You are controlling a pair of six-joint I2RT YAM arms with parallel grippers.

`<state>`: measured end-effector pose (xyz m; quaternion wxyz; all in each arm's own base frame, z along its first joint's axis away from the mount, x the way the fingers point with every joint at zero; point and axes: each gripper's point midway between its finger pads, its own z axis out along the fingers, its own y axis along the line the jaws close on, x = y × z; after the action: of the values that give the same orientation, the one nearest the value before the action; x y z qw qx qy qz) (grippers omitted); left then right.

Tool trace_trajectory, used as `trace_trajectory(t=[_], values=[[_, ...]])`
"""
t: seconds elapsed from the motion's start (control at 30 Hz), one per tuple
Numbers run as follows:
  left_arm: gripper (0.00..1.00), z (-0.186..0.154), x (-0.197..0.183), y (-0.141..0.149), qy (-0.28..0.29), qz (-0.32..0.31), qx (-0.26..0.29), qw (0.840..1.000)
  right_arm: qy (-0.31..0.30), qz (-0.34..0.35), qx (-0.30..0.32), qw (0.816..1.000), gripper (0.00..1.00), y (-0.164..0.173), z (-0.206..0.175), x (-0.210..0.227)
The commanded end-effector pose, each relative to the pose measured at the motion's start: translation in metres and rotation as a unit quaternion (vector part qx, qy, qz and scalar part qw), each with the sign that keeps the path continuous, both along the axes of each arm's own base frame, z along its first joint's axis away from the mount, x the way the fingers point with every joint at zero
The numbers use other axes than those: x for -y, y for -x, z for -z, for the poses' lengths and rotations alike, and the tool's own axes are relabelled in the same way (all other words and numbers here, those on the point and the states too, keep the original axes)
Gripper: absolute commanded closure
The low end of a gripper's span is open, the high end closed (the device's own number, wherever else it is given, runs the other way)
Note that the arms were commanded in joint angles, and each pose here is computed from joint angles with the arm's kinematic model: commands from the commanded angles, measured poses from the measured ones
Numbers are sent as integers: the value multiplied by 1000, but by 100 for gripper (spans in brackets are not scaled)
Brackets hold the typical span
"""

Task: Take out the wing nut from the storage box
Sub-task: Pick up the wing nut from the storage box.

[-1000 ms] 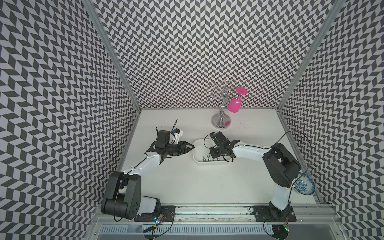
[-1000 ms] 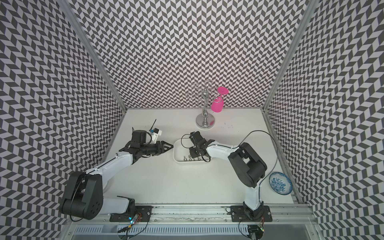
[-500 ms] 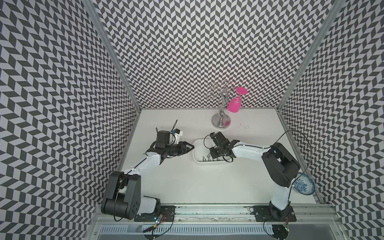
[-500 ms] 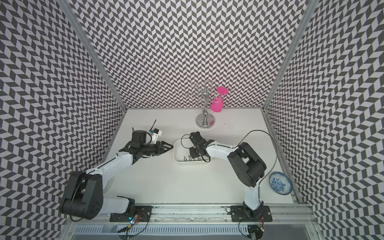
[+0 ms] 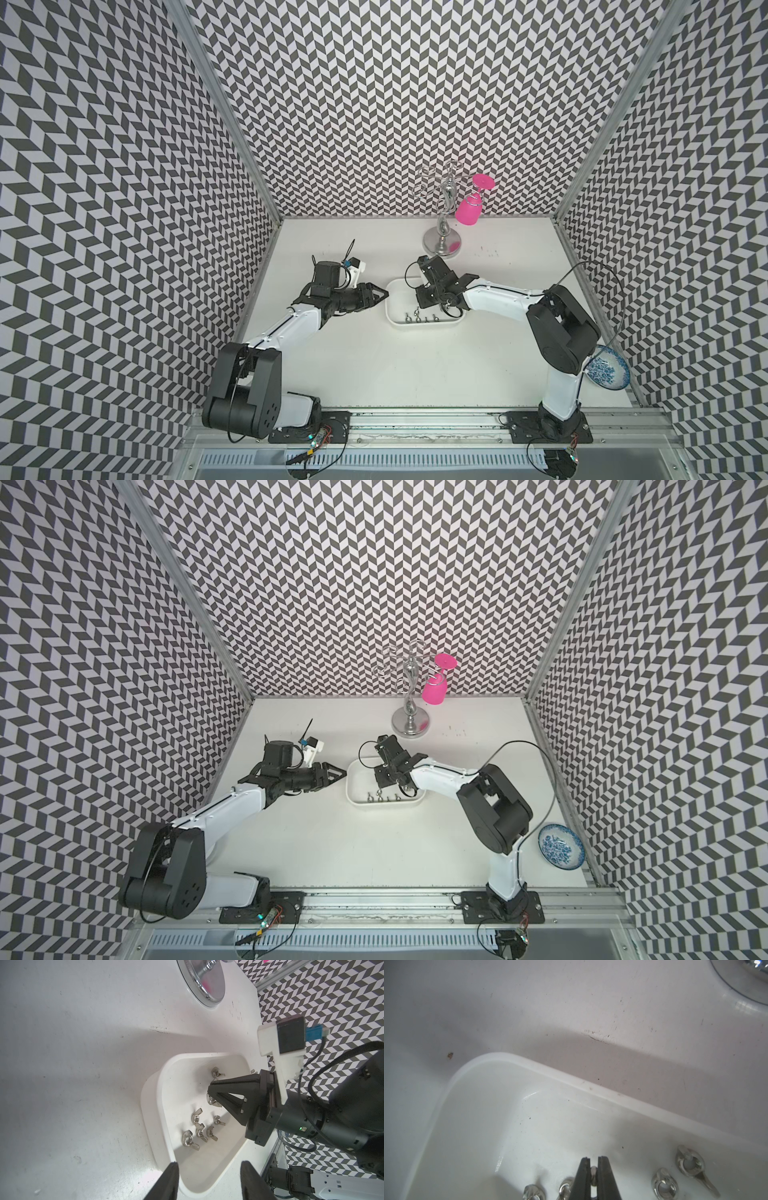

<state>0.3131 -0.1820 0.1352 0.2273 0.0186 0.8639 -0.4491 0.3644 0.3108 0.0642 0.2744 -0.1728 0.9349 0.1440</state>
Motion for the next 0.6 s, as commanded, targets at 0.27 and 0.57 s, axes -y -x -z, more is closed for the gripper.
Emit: trace_trajectory(t=[0.27, 0.57], values=[[49, -10, 18, 5, 20, 21, 5, 1000, -7, 52, 55, 997, 100, -15, -48, 23], [49, -34, 77, 16, 31, 79, 29, 996, -6, 181, 69, 981, 100, -24, -66, 116]])
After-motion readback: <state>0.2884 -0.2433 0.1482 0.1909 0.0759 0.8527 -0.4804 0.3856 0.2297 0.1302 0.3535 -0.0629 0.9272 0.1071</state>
